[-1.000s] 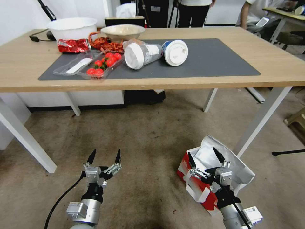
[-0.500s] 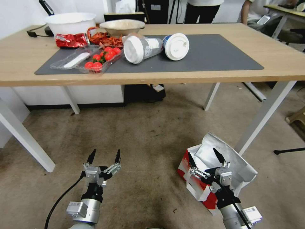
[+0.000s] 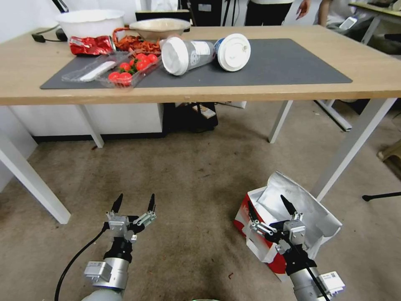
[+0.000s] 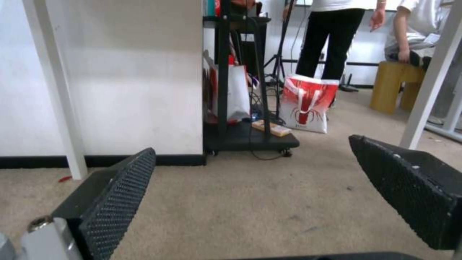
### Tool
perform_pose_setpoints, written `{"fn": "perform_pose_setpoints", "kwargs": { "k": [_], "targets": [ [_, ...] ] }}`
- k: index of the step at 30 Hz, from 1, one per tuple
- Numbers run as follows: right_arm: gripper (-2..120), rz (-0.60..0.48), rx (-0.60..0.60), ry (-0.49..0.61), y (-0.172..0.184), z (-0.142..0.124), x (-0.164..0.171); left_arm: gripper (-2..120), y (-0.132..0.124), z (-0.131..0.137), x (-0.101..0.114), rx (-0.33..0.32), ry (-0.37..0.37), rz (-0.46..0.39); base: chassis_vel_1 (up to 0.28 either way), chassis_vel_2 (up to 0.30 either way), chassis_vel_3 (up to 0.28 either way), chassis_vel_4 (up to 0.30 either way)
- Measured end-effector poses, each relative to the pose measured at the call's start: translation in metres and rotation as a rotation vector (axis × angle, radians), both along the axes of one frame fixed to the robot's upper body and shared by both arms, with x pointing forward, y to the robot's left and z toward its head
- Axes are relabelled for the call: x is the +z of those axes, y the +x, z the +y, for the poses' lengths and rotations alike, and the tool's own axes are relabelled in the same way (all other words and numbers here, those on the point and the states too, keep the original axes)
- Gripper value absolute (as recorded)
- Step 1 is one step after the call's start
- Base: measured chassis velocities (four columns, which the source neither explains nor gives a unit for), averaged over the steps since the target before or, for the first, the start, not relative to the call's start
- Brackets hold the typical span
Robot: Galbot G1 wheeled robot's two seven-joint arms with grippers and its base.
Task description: Pick up the food delivery bag from the floor and place it on the table.
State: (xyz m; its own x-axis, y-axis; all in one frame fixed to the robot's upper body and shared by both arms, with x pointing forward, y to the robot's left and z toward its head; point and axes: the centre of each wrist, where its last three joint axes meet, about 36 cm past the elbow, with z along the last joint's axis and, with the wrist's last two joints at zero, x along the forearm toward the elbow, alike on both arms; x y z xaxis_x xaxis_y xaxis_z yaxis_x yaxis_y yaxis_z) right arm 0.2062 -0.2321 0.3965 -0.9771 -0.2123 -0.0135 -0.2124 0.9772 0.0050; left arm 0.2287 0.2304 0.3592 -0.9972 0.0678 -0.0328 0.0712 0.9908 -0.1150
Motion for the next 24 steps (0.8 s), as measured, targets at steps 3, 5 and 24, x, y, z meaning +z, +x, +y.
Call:
{"fn": "perform_pose_setpoints", "kwargs": {
  "k": [3,5,24],
  "targets": [
    [100,0.0,0.001,-0.001,-0.0001,0.0,0.0,100,-0.0008,-0.0016,-0.0004,-0.001,-0.001,0.002,0.0,0.0,0.0,0.0],
    [100,0.0,0.001,-0.002,-0.0001,-0.0004,0.0,100,-0.0014,-0.0016,-0.0006,-0.002,-0.001,0.003,0.0,0.0,0.0,0.0],
    [100,0.004,0.005,-0.01,0.0003,-0.0017,-0.0026,100,-0.0016,-0.0007,-0.0028,0.014,-0.013,-0.01,0.0,0.0,0.0,0.0]
  ]
}}
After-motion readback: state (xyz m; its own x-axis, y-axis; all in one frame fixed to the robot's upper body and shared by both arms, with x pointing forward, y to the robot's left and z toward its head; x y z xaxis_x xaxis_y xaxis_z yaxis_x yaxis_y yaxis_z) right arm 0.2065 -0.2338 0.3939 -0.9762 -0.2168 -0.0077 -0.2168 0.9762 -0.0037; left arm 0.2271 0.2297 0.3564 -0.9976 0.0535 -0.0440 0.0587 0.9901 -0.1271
